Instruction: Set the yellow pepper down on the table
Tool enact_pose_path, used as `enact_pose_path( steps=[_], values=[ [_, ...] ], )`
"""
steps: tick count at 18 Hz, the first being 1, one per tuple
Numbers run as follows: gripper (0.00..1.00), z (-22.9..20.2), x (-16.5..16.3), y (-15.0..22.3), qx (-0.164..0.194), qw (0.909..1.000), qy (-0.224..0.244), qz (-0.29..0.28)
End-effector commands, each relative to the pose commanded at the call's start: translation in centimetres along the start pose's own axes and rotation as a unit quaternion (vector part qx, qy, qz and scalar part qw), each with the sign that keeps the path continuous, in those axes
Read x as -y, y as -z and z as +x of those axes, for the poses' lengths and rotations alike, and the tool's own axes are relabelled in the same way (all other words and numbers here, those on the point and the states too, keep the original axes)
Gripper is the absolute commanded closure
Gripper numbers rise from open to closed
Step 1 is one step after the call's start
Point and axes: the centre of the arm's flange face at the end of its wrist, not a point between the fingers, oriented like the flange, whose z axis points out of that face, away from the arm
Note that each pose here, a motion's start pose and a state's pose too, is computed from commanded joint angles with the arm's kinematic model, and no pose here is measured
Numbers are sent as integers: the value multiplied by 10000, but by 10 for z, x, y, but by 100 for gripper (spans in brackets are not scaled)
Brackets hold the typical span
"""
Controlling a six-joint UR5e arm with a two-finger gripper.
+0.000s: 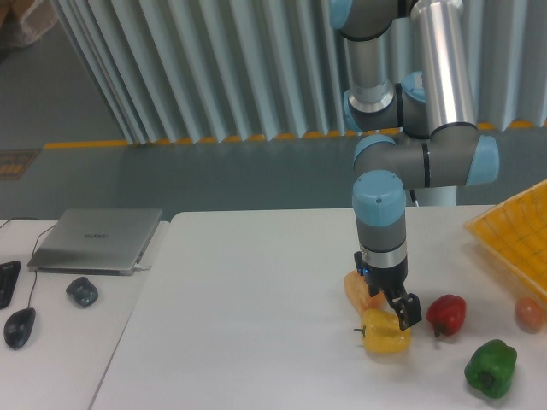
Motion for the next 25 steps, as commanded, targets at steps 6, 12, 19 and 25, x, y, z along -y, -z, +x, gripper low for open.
enact_pose_path(
  steps=[6,12,19,25],
  values=[
    [0,-25,-33,65,209,9968,-686,-341],
    [0,-70,-106,71,217,9979,-457,-415],
    [0,-107,-186,64,107,9938,-769,-801],
    [0,-120,-231,72,64,9947,-759,-695]
  ],
)
